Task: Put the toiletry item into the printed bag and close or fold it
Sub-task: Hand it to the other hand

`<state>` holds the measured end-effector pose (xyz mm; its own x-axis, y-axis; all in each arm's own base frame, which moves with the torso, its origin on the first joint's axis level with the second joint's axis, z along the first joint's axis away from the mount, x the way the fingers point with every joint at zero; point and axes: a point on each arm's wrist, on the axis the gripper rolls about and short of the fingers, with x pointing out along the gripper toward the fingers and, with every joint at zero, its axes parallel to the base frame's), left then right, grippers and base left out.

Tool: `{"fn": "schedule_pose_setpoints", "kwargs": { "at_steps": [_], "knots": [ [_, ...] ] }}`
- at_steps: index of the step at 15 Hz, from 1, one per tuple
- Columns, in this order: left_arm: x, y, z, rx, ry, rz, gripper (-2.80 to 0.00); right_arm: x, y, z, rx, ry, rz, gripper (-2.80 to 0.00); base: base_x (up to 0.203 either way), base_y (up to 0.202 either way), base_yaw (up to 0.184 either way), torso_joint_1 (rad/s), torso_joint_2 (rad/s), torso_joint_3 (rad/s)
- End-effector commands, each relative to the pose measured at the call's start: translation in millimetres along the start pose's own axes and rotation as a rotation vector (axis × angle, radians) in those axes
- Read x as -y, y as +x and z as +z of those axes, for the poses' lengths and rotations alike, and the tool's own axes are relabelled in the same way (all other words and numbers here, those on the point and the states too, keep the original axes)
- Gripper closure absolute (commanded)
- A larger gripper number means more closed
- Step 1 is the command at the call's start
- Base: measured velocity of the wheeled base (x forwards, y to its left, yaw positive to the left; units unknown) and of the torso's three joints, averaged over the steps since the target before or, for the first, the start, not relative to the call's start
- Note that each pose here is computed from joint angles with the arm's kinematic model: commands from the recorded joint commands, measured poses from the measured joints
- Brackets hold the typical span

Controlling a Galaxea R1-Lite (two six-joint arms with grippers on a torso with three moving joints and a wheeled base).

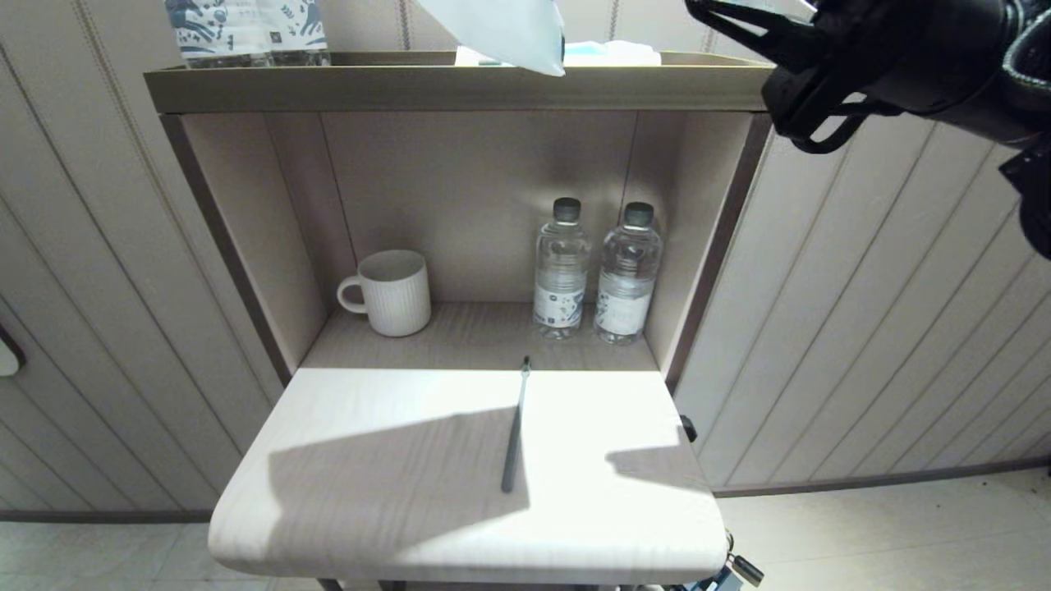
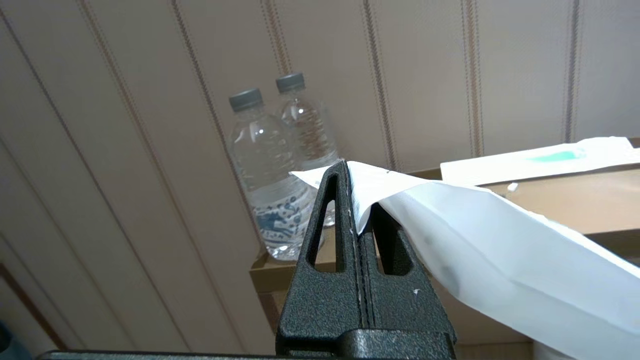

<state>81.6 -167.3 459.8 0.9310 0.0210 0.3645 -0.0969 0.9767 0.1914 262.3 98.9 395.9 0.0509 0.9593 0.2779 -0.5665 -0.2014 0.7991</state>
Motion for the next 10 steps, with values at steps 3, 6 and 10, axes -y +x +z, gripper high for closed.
{"fn": "schedule_pose_setpoints", "kwargs": {
  "at_steps": [3,6,10],
  "knots": [
    [7.0,-2,6,-0.002,-0.004,-0.013,0.00,4,-3,-7,-0.032,0.051,0.038,-2.80,0.000,0.000,0.000,0.000,0.00,0.000],
    [9.0,-4,7,-0.012,-0.013,-0.020,0.00,16,-3,-11,-0.038,0.088,0.024,-2.80,0.000,0.000,0.000,0.000,0.00,0.000],
    [19.7,-12,14,-0.021,-0.038,-0.063,0.00,32,6,-11,-0.077,0.083,0.043,-2.80,0.000,0.000,0.000,0.000,0.00,0.000]
  ]
}}
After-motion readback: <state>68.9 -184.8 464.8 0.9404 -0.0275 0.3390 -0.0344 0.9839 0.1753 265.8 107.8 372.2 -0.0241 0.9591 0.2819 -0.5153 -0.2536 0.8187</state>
